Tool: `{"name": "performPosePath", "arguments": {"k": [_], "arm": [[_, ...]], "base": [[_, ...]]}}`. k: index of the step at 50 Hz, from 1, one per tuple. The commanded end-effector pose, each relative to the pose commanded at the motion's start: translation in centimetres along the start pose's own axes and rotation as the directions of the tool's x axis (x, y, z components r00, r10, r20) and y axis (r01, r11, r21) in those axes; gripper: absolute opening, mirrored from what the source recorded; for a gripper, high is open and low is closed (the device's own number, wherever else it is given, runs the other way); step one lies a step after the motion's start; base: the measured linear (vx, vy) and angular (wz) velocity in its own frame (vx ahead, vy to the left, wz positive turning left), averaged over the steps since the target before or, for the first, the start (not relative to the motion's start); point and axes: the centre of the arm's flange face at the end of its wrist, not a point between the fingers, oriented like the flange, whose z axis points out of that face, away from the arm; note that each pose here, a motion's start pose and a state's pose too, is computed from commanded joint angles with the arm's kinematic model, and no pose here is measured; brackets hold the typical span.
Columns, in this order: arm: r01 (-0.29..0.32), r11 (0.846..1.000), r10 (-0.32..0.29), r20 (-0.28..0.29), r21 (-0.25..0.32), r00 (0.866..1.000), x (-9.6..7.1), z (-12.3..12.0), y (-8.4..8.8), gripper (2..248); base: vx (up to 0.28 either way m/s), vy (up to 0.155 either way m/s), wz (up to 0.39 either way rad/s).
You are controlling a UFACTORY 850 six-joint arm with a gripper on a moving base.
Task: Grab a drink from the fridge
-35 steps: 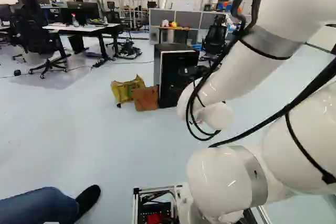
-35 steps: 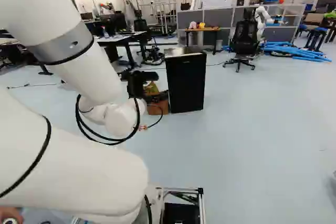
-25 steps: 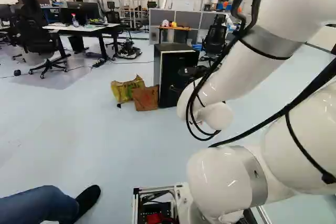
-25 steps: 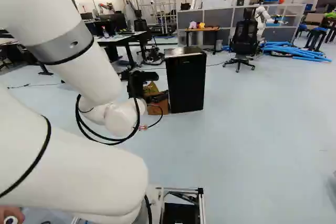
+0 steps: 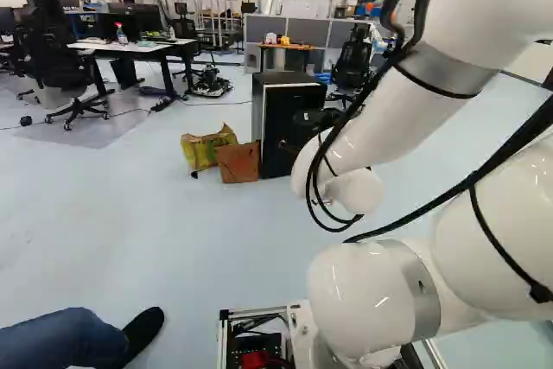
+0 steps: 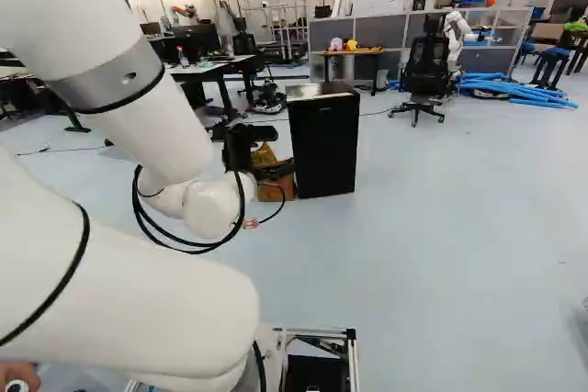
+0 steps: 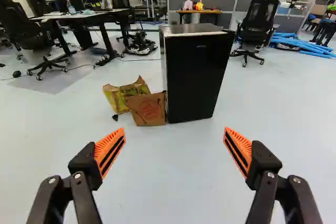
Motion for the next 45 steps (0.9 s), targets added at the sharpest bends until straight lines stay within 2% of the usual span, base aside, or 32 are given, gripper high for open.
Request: {"name": "performPosePath", "arguments": {"k": [20, 45], "arm": [[0.0, 1.0, 0.0, 0.0, 0.0, 1.0, 0.0, 0.0, 0.0, 247], [0.0, 1.0, 0.0, 0.0, 0.0, 1.0, 0.0, 0.0, 0.0, 247]], "base": [[0.078, 0.001, 0.002], [0.132, 0.003, 0.0]]}}
